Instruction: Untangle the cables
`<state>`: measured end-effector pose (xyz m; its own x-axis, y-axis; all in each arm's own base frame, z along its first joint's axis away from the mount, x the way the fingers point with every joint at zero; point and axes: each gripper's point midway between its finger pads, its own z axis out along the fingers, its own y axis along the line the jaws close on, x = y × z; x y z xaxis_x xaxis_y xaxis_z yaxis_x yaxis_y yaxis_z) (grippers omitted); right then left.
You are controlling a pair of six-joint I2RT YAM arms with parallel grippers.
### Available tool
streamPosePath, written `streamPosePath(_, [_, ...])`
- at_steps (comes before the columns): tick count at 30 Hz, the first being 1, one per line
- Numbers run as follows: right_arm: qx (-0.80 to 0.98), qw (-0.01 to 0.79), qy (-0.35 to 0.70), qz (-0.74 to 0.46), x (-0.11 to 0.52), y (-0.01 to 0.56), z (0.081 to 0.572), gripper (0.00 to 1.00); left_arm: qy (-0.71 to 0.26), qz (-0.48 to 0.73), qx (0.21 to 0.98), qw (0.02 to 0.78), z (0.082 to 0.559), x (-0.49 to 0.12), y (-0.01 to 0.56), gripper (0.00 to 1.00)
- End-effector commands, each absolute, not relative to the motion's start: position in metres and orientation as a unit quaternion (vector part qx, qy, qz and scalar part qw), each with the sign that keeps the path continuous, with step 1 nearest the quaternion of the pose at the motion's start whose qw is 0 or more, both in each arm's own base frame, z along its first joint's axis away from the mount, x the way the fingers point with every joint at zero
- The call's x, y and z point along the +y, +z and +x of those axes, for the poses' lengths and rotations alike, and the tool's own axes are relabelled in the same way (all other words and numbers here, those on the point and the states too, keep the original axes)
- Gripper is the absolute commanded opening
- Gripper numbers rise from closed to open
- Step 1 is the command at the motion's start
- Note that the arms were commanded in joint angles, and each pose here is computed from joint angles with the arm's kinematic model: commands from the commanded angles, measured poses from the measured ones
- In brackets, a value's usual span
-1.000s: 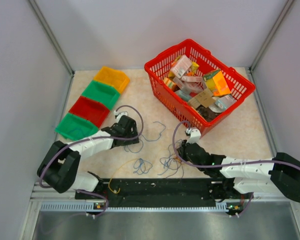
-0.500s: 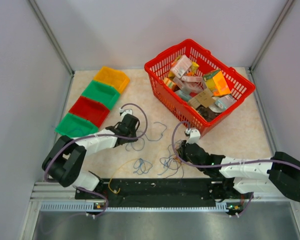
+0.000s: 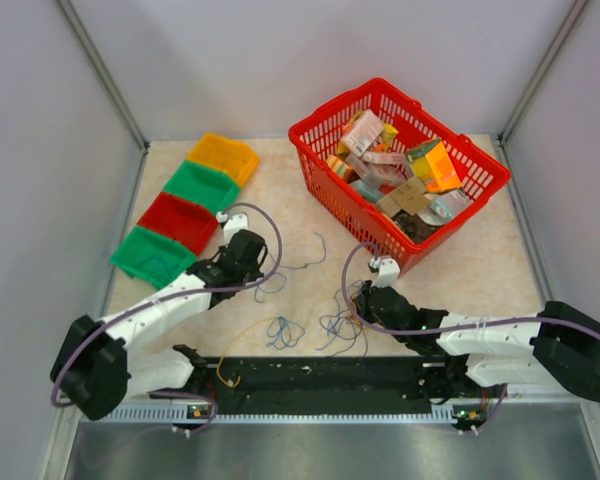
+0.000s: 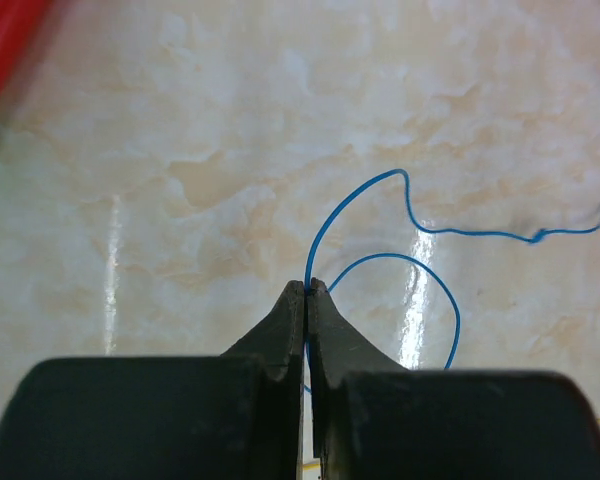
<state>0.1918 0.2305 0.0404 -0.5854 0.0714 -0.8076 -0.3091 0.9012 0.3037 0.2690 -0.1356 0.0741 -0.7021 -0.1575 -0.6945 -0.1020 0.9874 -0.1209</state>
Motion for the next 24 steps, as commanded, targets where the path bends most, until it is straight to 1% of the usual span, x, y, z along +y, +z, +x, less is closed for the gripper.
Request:
streamPosePath(1, [0.858, 0.459, 0.224, -0.058, 0.236, 0.048, 0.197, 0.05, 0.003, -0.135, 0.883, 0.45, 0.275, -0.102, 0.124, 0.0])
streamPosePath(5, [0.858, 0.458, 0.225, -0.058, 0.235, 0.048, 0.197, 0.05, 0.014, -0.163, 0.854, 0.494, 0.278, -0.084, 0.173, 0.0])
streamPosePath(13, [0.856, 0.46, 0.229, -0.059, 0.236, 0.049, 0.196, 0.05, 0.062, -0.225, 0.774, 0.589, 0.268, -0.024, 0.283, 0.0])
streamPosePath(18, [0.855, 0.461, 0.231, -0.06, 0.237, 0.05, 0.196, 0.05, 0.126, -0.269, 0.74, 0.604, 0.252, 0.02, 0.328, 0.0])
streamPosePath(24, [0.852, 0.462, 0.238, -0.058, 0.237, 0.051, 0.195, 0.06, 0.182, -0.304, 0.716, 0.601, 0.233, 0.057, 0.352, 0.0])
